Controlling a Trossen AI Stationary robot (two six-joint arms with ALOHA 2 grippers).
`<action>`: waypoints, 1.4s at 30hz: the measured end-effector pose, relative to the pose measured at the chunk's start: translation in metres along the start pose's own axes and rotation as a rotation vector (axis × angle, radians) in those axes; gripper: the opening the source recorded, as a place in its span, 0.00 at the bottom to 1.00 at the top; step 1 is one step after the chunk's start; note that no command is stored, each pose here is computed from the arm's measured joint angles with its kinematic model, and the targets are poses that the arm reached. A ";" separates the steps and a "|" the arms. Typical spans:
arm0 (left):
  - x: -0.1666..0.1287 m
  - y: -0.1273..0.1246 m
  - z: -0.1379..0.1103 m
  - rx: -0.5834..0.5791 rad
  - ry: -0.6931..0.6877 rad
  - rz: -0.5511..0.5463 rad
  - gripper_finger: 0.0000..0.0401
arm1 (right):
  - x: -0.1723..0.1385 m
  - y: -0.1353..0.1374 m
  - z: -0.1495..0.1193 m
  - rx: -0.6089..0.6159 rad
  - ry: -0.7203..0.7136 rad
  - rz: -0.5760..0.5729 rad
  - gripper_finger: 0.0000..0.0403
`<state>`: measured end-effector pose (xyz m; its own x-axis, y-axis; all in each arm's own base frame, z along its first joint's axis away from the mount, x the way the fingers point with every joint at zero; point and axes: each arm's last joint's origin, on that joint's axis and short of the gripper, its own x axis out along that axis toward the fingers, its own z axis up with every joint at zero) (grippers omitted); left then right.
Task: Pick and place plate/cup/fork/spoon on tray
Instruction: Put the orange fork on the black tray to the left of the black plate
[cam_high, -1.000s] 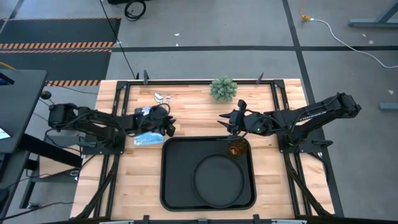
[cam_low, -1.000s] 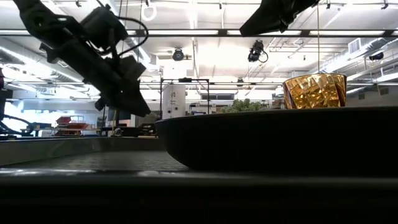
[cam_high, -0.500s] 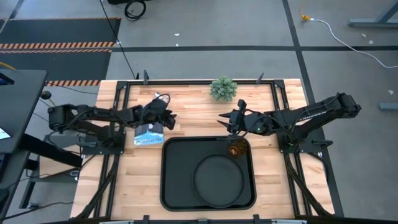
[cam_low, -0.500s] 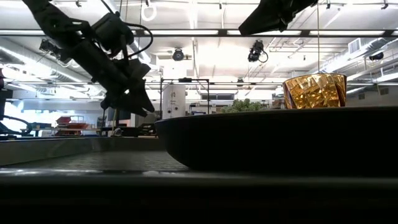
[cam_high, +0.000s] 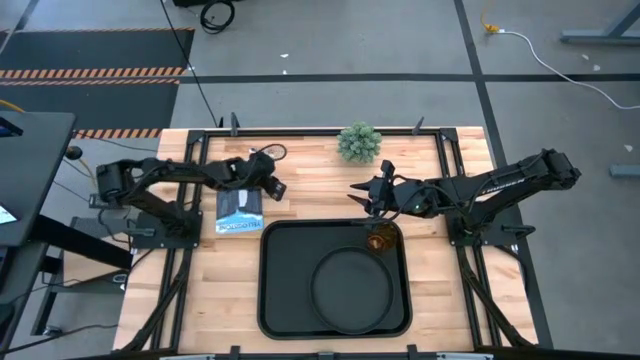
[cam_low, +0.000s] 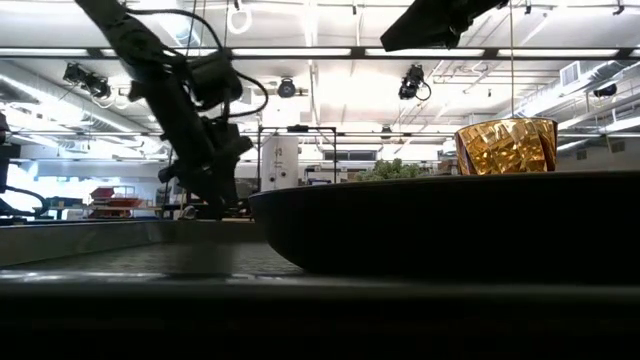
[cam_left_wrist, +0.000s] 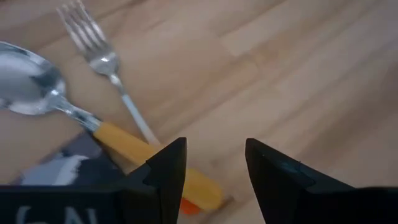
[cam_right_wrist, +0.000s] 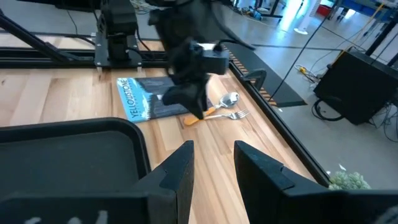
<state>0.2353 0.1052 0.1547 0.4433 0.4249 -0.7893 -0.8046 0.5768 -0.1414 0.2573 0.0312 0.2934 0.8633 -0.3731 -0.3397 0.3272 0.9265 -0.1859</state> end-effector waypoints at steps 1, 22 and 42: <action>0.003 0.001 0.004 0.005 0.009 0.016 0.43 | 0.000 0.000 0.000 0.000 0.001 0.000 0.30; 0.056 0.028 0.056 -0.058 0.303 0.134 0.43 | 0.000 0.002 0.001 0.008 -0.011 0.035 0.30; 0.044 0.038 0.063 -0.043 0.278 0.171 0.41 | 0.000 0.003 0.003 0.026 -0.031 0.058 0.30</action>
<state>0.2493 0.1894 0.1523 0.1799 0.3027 -0.9360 -0.8768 0.4806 -0.0131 0.2593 0.0337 0.2960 0.8924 -0.3176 -0.3205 0.2861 0.9476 -0.1424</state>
